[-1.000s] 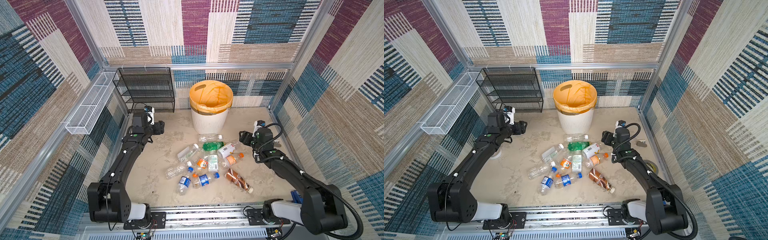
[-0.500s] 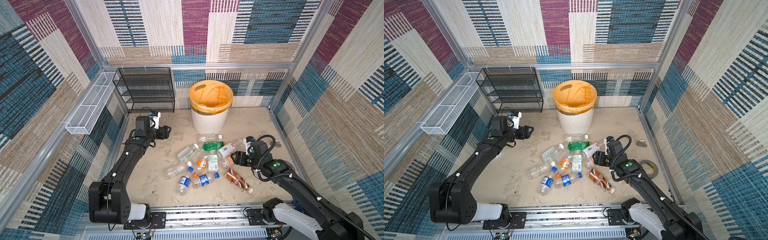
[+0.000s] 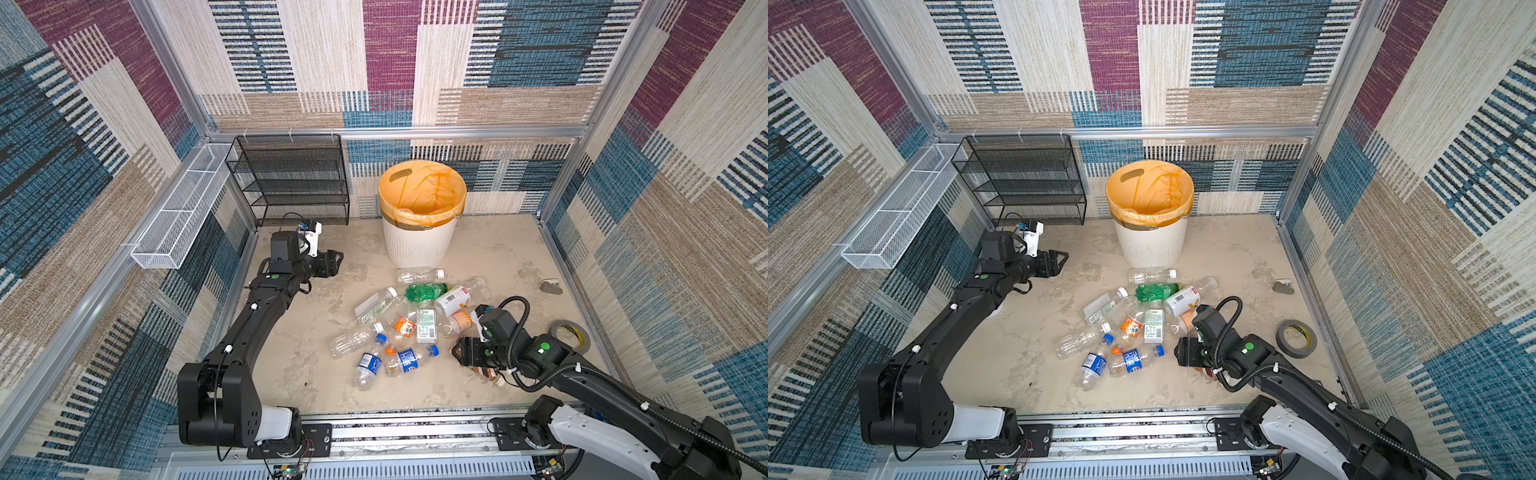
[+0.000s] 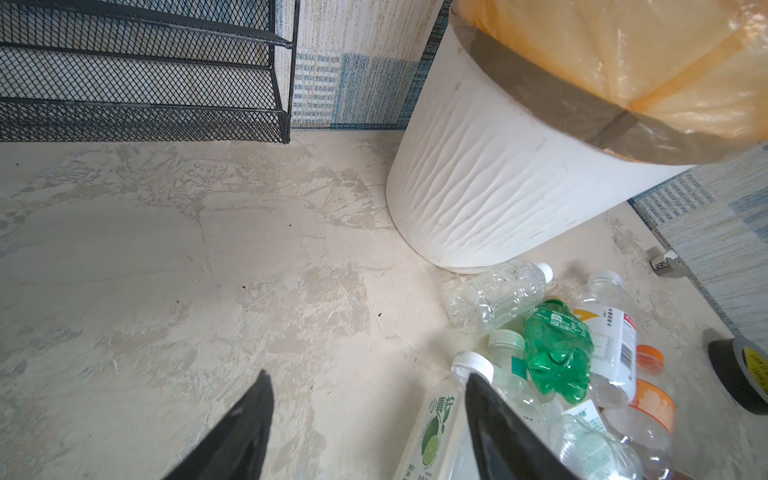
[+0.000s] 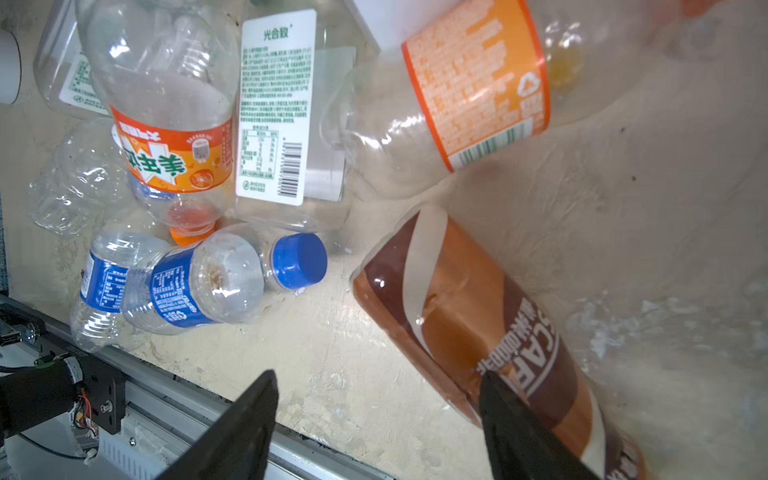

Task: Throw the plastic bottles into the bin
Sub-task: 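Lower the right gripper onto the brown coffee bottle while the left arm rises, then close the right gripper around the brown coffee bottle's end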

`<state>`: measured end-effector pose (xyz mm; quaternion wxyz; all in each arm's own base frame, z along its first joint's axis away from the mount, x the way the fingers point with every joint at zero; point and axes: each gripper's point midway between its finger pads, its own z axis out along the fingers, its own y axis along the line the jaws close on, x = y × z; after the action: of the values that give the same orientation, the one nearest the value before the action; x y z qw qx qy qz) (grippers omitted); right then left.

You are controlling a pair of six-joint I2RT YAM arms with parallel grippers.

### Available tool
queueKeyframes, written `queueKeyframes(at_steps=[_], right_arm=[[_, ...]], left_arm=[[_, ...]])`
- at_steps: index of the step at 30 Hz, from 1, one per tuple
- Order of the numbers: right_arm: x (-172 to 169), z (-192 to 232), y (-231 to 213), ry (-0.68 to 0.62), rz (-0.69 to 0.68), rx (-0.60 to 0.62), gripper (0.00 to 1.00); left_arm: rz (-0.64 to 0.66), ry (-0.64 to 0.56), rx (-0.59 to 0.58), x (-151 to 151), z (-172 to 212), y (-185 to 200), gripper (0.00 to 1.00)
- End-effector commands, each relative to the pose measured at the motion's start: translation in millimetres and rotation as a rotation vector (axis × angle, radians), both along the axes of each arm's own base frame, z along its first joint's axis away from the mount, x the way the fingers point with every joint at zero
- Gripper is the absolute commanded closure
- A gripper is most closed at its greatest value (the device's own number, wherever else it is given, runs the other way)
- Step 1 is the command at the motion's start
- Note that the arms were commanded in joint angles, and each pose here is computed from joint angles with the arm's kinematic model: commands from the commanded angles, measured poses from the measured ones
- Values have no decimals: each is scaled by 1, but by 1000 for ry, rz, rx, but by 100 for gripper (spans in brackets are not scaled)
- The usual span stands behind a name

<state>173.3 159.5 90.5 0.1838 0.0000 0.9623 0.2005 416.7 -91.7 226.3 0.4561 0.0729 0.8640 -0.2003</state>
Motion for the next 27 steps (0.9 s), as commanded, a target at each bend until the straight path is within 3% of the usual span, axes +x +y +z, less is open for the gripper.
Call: queueKeyframes(at_steps=[1, 11, 17, 27], right_arm=[[-4, -15, -4, 33, -24, -65, 22], [5, -39, -19, 67, -118, -222, 20], [12, -27, -27, 24, -189, -223, 21], [-22, -26, -23, 123, -112, -146, 21]], left_arm=[[-12, -17, -11, 1, 5, -2, 26], [-7, -30, 0, -1, 8, -1, 26], [-10, -29, -3, -2, 8, -1, 26], [-15, -38, -16, -3, 11, -3, 26]])
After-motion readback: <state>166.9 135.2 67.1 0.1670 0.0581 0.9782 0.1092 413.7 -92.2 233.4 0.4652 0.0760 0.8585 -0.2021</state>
